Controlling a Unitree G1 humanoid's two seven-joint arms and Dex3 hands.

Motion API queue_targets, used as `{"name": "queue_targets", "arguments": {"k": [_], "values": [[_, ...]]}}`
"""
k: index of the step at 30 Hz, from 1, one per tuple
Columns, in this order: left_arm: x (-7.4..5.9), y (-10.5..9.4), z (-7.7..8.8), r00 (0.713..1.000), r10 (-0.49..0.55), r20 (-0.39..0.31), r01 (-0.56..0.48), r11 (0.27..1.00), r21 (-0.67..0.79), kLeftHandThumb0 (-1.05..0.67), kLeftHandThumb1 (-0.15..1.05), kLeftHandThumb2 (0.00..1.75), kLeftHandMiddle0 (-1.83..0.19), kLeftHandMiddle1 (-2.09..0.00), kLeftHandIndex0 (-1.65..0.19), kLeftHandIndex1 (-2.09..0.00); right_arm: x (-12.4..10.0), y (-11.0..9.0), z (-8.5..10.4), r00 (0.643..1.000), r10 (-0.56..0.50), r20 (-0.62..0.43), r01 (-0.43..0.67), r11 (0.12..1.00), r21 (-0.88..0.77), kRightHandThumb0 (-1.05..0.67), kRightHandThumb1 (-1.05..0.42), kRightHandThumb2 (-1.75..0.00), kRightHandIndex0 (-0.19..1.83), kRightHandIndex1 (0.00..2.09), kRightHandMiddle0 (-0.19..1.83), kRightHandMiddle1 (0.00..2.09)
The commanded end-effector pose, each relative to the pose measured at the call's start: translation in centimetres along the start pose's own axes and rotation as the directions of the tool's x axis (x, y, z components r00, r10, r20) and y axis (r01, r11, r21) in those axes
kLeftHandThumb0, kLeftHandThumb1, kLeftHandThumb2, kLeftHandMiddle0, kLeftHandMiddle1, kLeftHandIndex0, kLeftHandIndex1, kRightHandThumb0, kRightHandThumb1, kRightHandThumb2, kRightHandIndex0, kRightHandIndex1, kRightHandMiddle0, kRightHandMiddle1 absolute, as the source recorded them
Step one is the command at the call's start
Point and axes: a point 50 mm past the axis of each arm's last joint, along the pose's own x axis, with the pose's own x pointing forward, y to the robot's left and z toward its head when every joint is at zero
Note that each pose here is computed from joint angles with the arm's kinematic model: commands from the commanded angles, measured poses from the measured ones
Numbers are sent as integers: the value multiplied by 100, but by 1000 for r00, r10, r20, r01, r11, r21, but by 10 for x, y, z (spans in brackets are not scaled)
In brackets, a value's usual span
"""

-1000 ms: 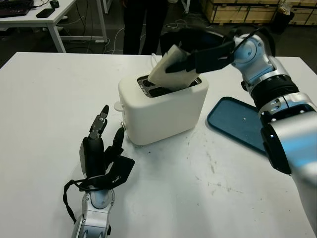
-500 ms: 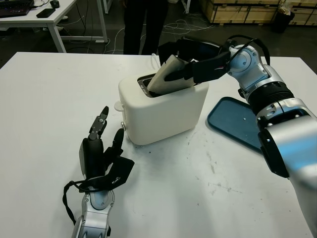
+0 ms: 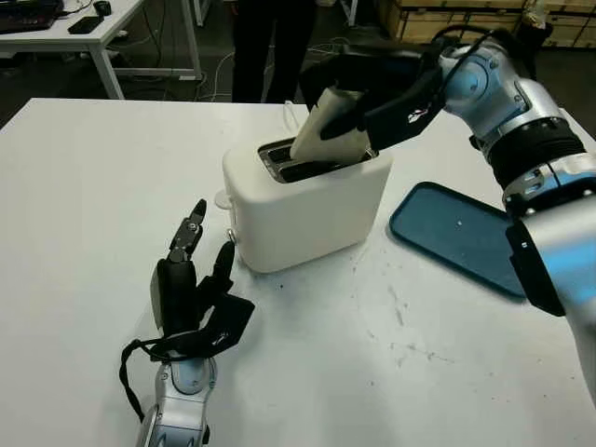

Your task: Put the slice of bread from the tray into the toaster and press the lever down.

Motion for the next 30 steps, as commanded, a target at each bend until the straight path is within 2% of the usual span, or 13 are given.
{"name": "queue_targets", "arguments": {"k": [1,14,20,23,26,28,29,30], "values": [[0,-2,2,1000,10,0,-10,1000,-6,-56,92,52,-46,-24,-45,0,2,-4,7,1000,-2,29,4,999,-46,-43,-92,-29,111,175,87,175],[-3,-4,2,1000,23,-7,-24,1000,-15,-55,92,52,-44,-25,-44,0,13,21,11,993,103,59,-99,993,-63,-44,-92,-26,116,175,93,175],[-3,-4,3,1000,23,-3,-23,1000,-10,-54,92,53,-44,-26,-44,0,14,29,10,991,117,64,-114,992,-55,-44,-92,-26,114,175,92,175],[-3,-4,2,1000,23,-2,-23,1000,-11,-53,92,53,-44,-26,-44,0,14,30,10,991,122,59,-117,990,-79,-47,-92,-27,111,175,88,175],[-3,-4,2,1000,22,-6,-22,1000,-14,-53,92,53,-44,-26,-44,0,15,31,10,992,120,43,-114,986,-126,-57,-92,-20,108,175,84,175],[-3,-4,2,1000,23,-5,-23,1000,-13,-54,92,52,-44,-26,-44,0,15,31,9,993,117,29,-112,983,-146,-67,-92,-9,103,175,80,165],[-3,-4,2,1000,24,-3,-24,1000,-10,-54,92,52,-44,-26,-44,0,15,31,9,992,121,25,-115,981,-157,-72,-89,-4,89,174,77,147],[-3,-4,2,1000,25,-2,-25,1000,-8,-54,92,52,-44,-27,-45,0,15,31,9,992,124,23,-118,979,-167,-76,-88,-2,71,157,74,126]]}}
